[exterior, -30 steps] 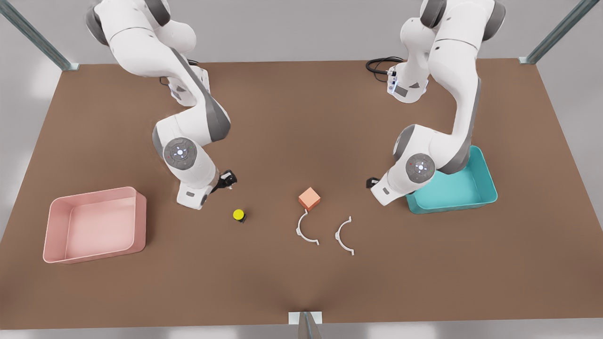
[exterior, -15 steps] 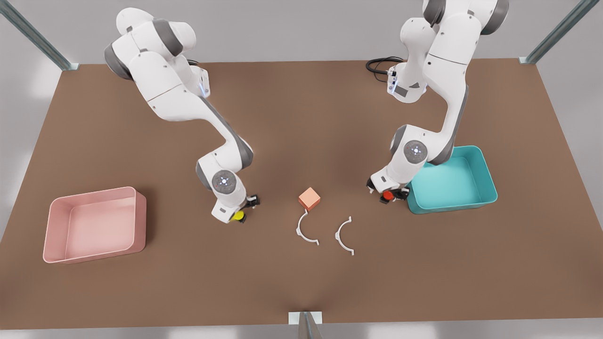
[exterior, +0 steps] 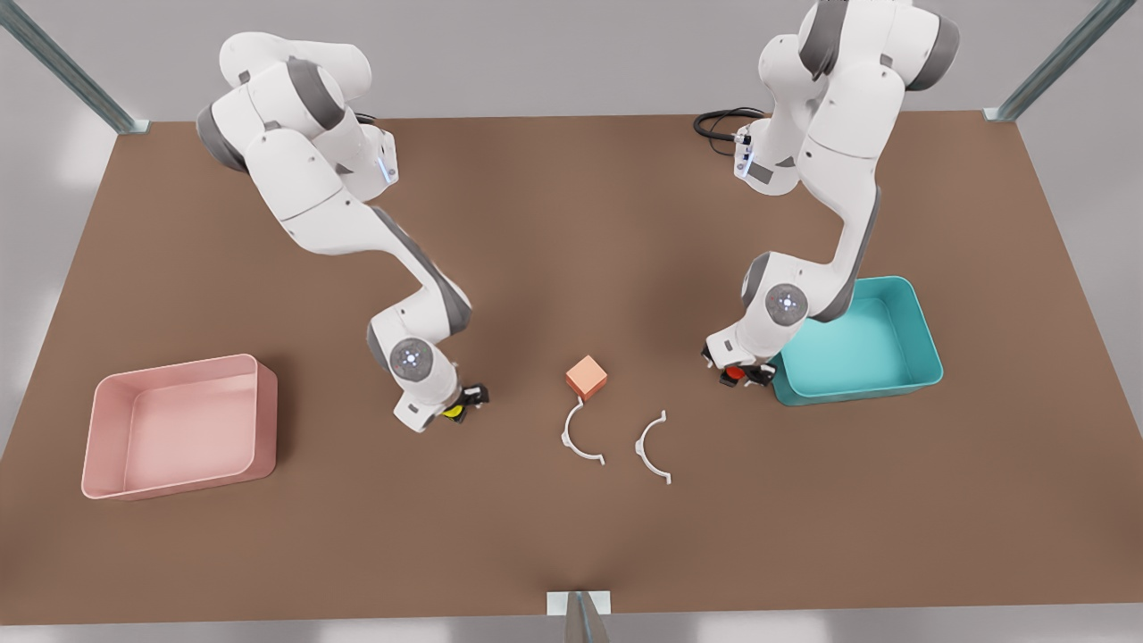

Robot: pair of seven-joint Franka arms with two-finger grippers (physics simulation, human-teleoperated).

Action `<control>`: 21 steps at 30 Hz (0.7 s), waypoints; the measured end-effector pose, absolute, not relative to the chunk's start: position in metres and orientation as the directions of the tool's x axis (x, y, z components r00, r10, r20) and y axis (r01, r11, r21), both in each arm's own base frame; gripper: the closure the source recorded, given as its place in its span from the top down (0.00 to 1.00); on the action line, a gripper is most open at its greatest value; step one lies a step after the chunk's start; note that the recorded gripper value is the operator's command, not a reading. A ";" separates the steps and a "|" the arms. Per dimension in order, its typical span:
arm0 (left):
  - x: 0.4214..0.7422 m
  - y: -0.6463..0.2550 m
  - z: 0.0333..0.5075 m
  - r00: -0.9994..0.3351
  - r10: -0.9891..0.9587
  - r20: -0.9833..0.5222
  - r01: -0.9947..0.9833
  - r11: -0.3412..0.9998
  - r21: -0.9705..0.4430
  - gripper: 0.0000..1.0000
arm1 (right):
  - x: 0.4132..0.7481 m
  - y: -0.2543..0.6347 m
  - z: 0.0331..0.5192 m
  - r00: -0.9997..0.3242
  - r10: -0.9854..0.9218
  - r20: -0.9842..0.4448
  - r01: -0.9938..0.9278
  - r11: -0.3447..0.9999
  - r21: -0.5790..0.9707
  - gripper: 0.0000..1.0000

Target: Place the red button in the blue storage box with the left arm, and place the yellow button in the pink storage box with the right arm

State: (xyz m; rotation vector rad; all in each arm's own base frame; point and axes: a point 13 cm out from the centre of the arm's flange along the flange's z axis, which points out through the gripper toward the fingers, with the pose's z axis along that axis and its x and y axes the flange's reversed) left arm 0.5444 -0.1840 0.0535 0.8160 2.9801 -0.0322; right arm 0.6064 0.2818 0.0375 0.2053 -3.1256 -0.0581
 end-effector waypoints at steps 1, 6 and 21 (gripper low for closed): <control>0.544 -0.184 0.051 -0.856 0.514 -0.054 0.515 0.857 -0.006 0.81 | 0.606 0.281 0.036 -0.992 -0.127 0.007 -0.126 0.991 0.039 1.00; 0.545 -0.184 0.050 -0.841 0.538 -0.058 0.539 0.842 -0.003 0.55 | 0.611 0.288 0.044 -0.993 -0.121 -0.015 -0.121 0.992 0.047 1.00; 0.587 -0.173 0.173 -0.812 0.544 -0.212 0.544 0.837 0.065 0.48 | 0.616 0.286 0.048 -0.995 -0.100 -0.028 -0.102 0.993 0.053 0.45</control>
